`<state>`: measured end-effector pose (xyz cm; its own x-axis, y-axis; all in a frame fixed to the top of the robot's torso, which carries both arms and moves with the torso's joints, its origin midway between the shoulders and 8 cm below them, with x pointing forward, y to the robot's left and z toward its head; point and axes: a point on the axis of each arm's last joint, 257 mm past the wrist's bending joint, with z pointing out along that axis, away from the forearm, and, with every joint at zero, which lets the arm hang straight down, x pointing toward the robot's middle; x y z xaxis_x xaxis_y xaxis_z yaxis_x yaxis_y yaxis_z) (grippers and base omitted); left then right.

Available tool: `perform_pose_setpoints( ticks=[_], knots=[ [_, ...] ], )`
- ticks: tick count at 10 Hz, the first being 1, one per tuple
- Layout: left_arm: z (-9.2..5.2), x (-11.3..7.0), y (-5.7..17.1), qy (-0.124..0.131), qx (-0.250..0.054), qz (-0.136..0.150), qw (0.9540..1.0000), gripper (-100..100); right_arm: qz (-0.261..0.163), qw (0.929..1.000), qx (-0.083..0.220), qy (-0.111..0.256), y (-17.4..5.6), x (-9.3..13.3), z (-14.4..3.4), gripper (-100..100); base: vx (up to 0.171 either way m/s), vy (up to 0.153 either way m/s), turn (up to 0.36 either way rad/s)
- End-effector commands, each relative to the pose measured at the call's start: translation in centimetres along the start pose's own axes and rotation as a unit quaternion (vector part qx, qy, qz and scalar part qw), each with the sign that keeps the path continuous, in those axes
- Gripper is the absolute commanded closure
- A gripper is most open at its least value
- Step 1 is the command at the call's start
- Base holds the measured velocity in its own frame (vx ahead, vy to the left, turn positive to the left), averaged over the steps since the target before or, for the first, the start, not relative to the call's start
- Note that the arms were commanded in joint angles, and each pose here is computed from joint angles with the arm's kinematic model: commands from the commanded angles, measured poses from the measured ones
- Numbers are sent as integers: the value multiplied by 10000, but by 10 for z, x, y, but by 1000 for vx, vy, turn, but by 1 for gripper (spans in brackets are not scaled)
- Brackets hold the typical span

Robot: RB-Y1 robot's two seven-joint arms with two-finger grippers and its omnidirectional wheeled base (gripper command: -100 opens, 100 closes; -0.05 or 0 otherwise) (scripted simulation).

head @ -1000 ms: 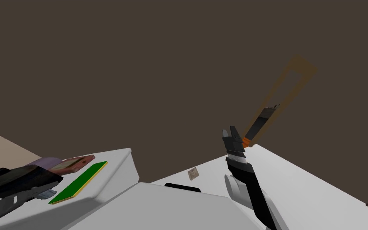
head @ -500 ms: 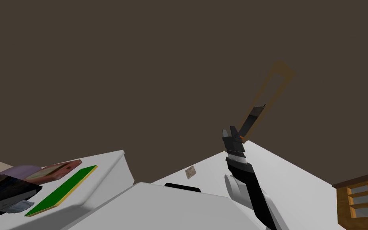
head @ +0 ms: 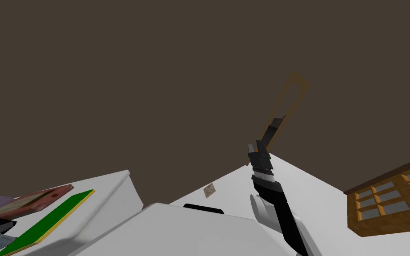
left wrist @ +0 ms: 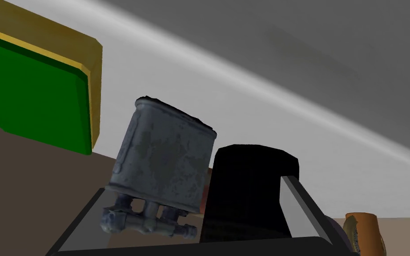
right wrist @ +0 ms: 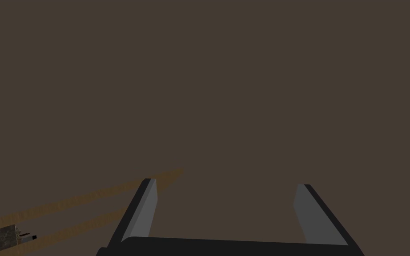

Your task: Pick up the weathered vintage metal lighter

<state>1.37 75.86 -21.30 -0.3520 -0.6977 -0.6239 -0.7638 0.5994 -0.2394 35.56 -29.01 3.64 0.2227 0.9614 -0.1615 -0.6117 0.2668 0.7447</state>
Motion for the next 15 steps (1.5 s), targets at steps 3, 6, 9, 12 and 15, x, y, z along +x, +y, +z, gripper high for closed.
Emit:
perform_pose_setpoints(
  ticks=[3,6,9,12,15],
  knots=[
    [-4,-2,14,72,41,-113,9999,-100,1,10000,0,0,0,0,0,0,-4,-99,-183],
    [-16,-18,39,-97,-254,-81,9996,-100,0,10000,0,0,0,0,0,0,-3,3,6],
    [-13,-17,34,-68,-196,-83,9998,100,0,10000,0,0,0,0,0,0,0,1,4],
    [-14,-17,36,-75,-221,-88,9997,100,0,10000,0,0,0,0,0,0,0,0,0],
    [-13,-18,29,-167,-275,37,9995,100,-3,10000,1,0,0,0,0,0,15,86,182]
  ],
)
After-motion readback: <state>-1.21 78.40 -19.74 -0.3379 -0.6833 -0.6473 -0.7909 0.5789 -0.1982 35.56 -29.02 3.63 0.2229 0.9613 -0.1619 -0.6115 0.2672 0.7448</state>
